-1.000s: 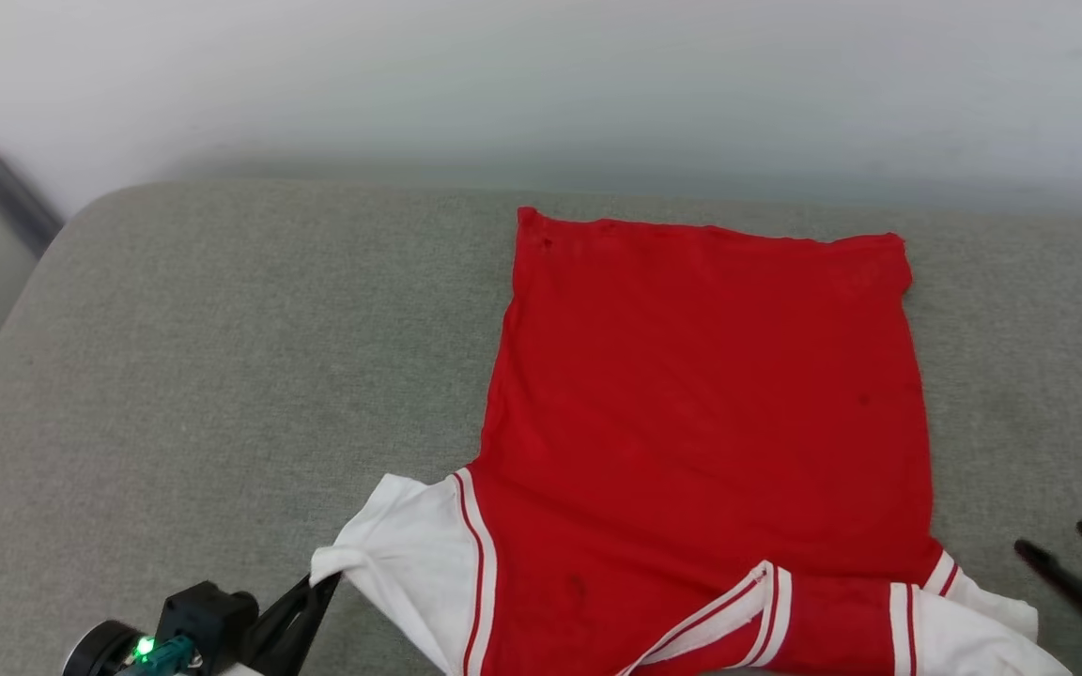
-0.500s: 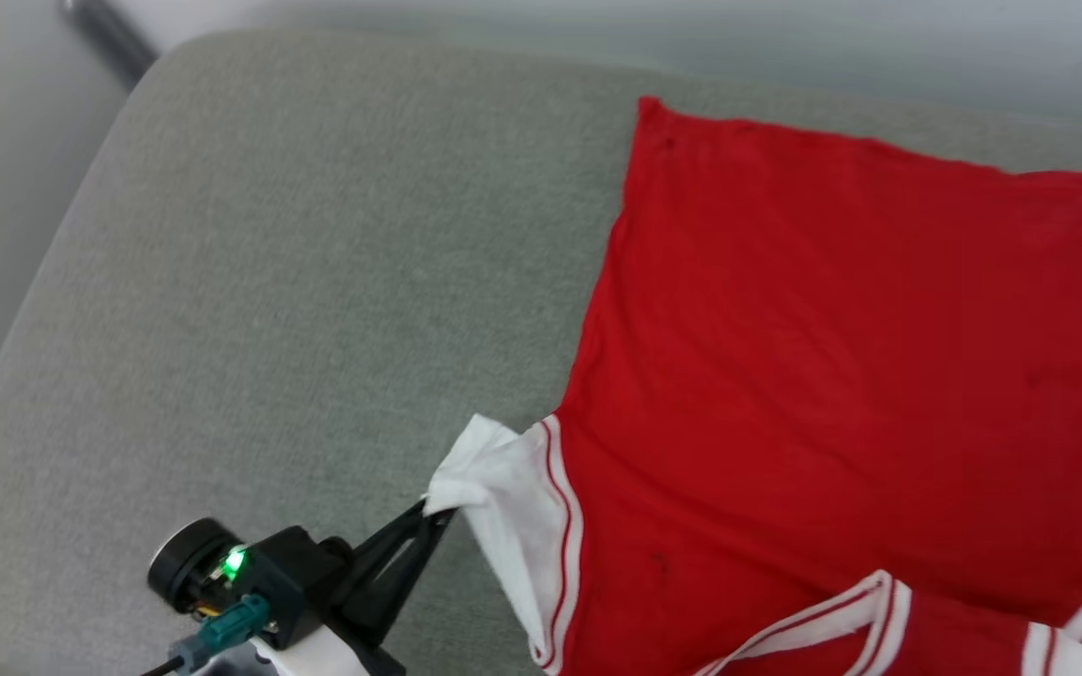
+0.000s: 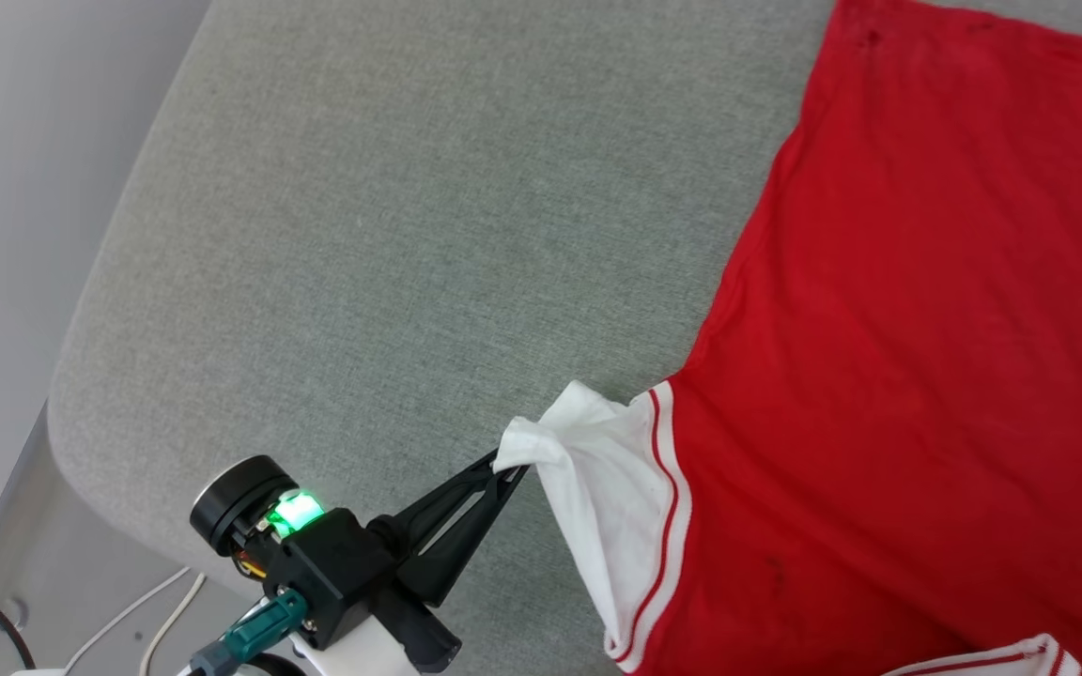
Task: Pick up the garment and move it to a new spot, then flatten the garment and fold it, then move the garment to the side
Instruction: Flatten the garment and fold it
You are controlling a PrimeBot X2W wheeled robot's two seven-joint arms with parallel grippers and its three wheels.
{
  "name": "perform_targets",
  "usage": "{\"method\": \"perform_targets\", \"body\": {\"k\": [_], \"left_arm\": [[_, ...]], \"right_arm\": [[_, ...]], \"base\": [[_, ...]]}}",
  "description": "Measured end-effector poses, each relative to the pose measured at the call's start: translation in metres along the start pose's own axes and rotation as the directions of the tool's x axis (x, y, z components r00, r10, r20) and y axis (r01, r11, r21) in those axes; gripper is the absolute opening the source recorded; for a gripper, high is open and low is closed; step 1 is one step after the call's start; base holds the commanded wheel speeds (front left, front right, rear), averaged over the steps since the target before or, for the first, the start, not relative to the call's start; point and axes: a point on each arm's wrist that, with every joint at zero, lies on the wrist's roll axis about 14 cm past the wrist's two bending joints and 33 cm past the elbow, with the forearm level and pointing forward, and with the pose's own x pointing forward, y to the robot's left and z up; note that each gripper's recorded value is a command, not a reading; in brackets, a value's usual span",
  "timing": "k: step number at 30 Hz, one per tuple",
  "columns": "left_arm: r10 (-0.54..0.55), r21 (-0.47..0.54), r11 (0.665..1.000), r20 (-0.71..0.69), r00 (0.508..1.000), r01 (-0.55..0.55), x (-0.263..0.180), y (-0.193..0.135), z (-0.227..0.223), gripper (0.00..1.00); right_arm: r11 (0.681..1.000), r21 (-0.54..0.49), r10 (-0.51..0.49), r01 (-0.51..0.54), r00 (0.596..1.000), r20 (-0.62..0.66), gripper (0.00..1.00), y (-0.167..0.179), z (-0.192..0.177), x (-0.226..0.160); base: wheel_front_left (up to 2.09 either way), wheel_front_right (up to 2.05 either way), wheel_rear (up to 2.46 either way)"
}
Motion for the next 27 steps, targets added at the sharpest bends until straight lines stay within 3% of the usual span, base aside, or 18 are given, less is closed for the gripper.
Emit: {"method": "perform_targets", "body": {"k": [7, 8, 9, 10, 18, 27], "left_arm": [[0.035, -0.009, 0.999, -0.025, 0.999, -0.036, 0.002, 0.008, -0.006, 0.00], [0.038, -0.008, 0.999, -0.029, 0.999, -0.038, 0.002, 0.009, -0.007, 0.00], [0.040, -0.008, 0.999, -0.029, 0.999, -0.040, 0.003, 0.009, -0.007, 0.00], [0.043, -0.004, 0.999, -0.028, 0.999, -0.043, 0.003, 0.011, -0.007, 0.00], [0.029, 0.005, 1.000, 0.026, 0.999, -0.029, 0.000, 0.007, 0.004, 0.00], [-0.004, 0.013, 1.000, 0.096, 0.995, 0.003, -0.010, -0.003, 0.022, 0.00]], "right_arm": [[1.000, 0.007, 0.010, -0.010, 0.998, -0.061, 1.00, 0.015, -0.004, 0.030], [1.000, 0.008, 0.010, -0.010, 0.998, -0.068, 0.38, 0.016, -0.006, 0.032], [1.000, 0.007, 0.011, -0.011, 0.998, -0.069, 0.11, 0.016, -0.006, 0.033], [1.000, 0.002, 0.006, -0.006, 0.998, -0.070, 0.00, 0.016, -0.008, 0.032], [0.999, 0.044, 0.005, -0.003, 0.998, -0.055, 0.00, 0.008, -0.021, 0.013], [0.998, 0.063, 0.021, -0.018, 0.999, -0.042, 0.00, 0.000, -0.060, -0.029]], "base": [[0.00, 0.00, 0.00], [0.00, 0.00, 0.00], [0.00, 0.00, 0.00], [0.00, 0.00, 0.00], [0.00, 0.00, 0.00], [0.00, 0.00, 0.00]]}}
